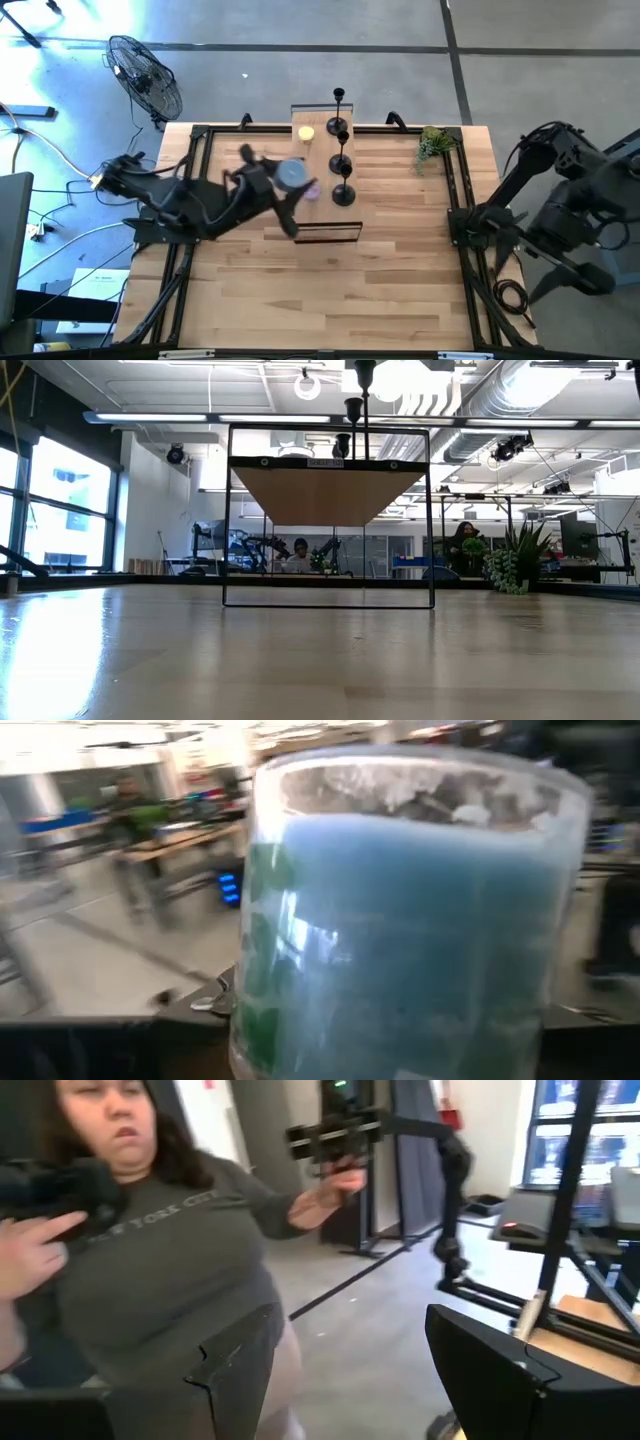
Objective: Pick & Place candle stick holders
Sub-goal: Put the blue scented candle on the shelf aligned with the scented candle on the shelf
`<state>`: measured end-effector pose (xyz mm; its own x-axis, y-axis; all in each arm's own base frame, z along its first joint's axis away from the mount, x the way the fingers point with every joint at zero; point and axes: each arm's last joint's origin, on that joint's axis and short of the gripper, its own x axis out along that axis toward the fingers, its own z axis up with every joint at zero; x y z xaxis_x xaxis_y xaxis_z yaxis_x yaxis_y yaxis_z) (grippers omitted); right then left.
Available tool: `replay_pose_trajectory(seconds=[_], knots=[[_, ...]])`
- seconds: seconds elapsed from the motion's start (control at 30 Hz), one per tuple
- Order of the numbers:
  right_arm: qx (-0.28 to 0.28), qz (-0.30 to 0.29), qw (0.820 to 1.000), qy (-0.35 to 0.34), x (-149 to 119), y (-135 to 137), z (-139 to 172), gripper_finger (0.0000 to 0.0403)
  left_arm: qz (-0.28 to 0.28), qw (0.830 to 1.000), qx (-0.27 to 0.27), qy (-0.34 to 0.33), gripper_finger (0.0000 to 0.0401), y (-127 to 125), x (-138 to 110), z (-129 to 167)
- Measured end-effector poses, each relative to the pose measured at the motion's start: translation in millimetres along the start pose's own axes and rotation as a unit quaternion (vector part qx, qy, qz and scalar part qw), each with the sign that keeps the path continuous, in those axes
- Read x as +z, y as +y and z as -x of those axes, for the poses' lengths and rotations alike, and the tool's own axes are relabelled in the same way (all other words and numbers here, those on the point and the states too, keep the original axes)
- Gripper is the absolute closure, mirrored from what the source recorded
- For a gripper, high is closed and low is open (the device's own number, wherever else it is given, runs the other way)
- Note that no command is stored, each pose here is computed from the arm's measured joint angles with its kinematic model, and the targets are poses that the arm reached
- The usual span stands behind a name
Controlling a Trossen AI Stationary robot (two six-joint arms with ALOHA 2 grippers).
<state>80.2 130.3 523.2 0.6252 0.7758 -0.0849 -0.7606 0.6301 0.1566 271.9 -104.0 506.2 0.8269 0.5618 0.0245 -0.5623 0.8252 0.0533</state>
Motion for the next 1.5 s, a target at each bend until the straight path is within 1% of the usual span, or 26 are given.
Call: replay_pose_trajectory(seconds=[0.1, 0.17, 0.27, 0.37, 0.43, 0.53, 0.7, 0.83, 1.0, 1.1, 1.2, 1.33, 1.5], knots=[[0.021, 0.006, 1.0, 0.004, -1.2, 6.3, 1.1, 0.0151, -0.003, 0.998, 0.057, 0.01, 0.0203, 7.1, 1.9, 9.4], [0.033, 0.012, 0.999, 0.005, -1.8, 9.8, 1.8, 0.0151, -0.002, 0.997, 0.077, 0.017, 0.0203, 10.0, 0.3, 12.5], [0.047, 0.019, 0.999, 0.012, -3.6, 14.3, 3.0, 0.0151, -0.006, 0.996, 0.076, 0.036, 0.0203, 18.1, -4.9, 16.3], [0.046, 0.03, 0.998, 0.022, -6.3, 17.2, 4.0, 0.0151, 0.001, 0.995, 0.08, 0.055, 0.0203, 32.9, -9.1, 16.5], [0.037, 0.034, 0.998, 0.03, -8.2, 17.8, 5.2, 0.0151, 0.016, 0.995, 0.074, 0.068, 0.0203, 44.7, -10.4, 15.2], [0.018, 0.041, 0.998, 0.035, -9.9, 17.4, 7.1, 0.0151, 0.027, 0.993, 0.08, 0.082, 0.0203, 63.0, -10.8, 12.1], [-0.013, 0.051, 0.998, 0.03, -9.5, 15.1, 9.2, 0.0151, 0.021, 0.992, 0.074, 0.103, 0.0203, 96.2, -7.9, 6.6], [-0.047, 0.057, 0.997, 0.024, -8.9, 13.1, 9.1, 0.0151, 0.004, 0.99, 0.078, 0.121, 0.0203, 123.6, -7.0, 3.4], [-0.116, 0.069, 0.991, 0.012, -7.3, 8.0, 12.8, 0.0151, -0.001, 0.984, 0.093, 0.155, 0.0203, 160.4, -9.1, 11.1], [-0.153, 0.069, 0.986, 0.005, -6.3, 5.1, 16.4, 0.0151, 0.0, 0.982, 0.093, 0.164, 0.0203, 181.0, -7.4, 23.2], [-0.198, 0.077, 0.977, -0.002, -5.2, 2.0, 19.5, 0.0151, -0.008, 0.985, 0.072, 0.157, 0.0203, 196.3, -2.8, 38.2], [-0.257, 0.081, 0.963, -0.009, -4.4, -1.2, 21.5, 0.0151, -0.018, 0.984, 0.077, 0.161, 0.0203, 211.7, -2.3, 58.0], [-0.301, 0.081, 0.95, -0.015, -3.8, -3.5, 22.9, 0.0151, -0.024, 0.984, 0.078, 0.157, 0.0203, 226.2, -1.7, 86.1]])
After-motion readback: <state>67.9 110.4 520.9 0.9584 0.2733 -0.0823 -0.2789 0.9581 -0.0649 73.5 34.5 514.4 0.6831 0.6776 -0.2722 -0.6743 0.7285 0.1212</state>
